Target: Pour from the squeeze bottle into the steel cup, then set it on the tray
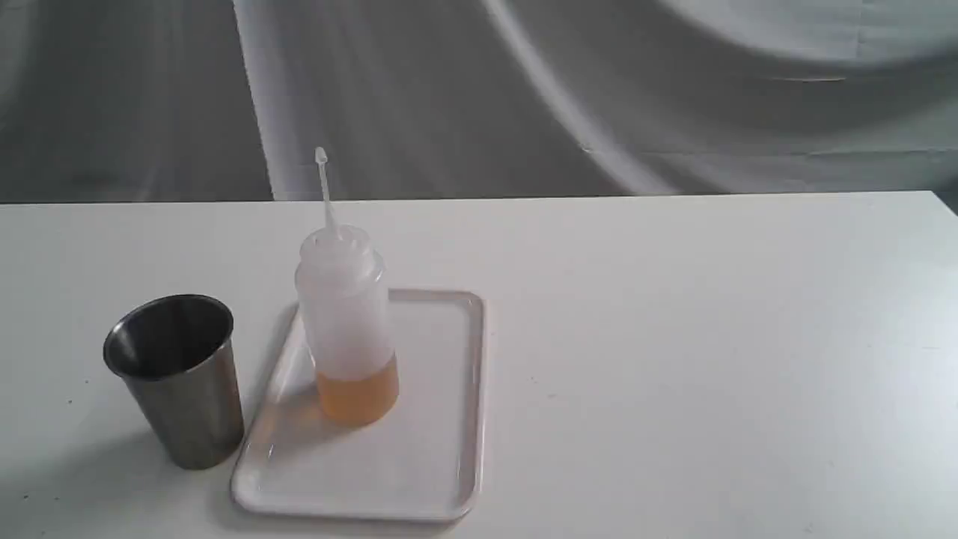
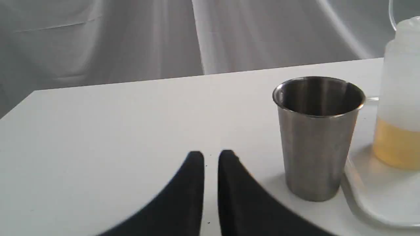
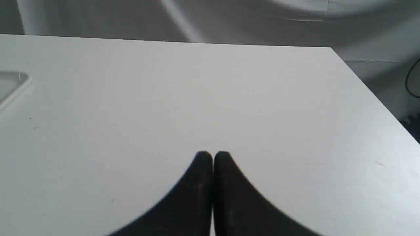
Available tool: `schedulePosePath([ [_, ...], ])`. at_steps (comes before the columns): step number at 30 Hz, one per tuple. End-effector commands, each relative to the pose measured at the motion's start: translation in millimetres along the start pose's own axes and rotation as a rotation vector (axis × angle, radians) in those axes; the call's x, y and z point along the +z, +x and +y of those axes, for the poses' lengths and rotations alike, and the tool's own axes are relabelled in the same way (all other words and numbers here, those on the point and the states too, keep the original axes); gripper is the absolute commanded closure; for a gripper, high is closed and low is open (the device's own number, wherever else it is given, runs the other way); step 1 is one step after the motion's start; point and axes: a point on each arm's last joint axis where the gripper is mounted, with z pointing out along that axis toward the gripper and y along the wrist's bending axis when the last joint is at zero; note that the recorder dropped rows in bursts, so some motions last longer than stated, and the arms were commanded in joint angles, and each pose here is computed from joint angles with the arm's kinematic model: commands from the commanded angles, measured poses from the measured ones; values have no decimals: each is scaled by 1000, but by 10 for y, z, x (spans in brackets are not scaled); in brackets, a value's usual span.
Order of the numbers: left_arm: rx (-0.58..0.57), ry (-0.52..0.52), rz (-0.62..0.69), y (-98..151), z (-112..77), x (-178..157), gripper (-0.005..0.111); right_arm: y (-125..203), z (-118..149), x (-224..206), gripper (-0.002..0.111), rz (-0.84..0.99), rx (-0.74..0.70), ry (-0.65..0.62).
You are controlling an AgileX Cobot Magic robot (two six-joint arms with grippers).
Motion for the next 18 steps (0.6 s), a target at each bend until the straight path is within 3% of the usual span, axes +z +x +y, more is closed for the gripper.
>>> schedulePosePath([
  [1, -3, -3, -8, 5, 1, 0, 98, 8, -5, 0, 108, -2, -7, 9],
  [18, -3, -3, -8, 5, 1, 0, 98, 8, -2, 0, 108, -3, 2, 6],
])
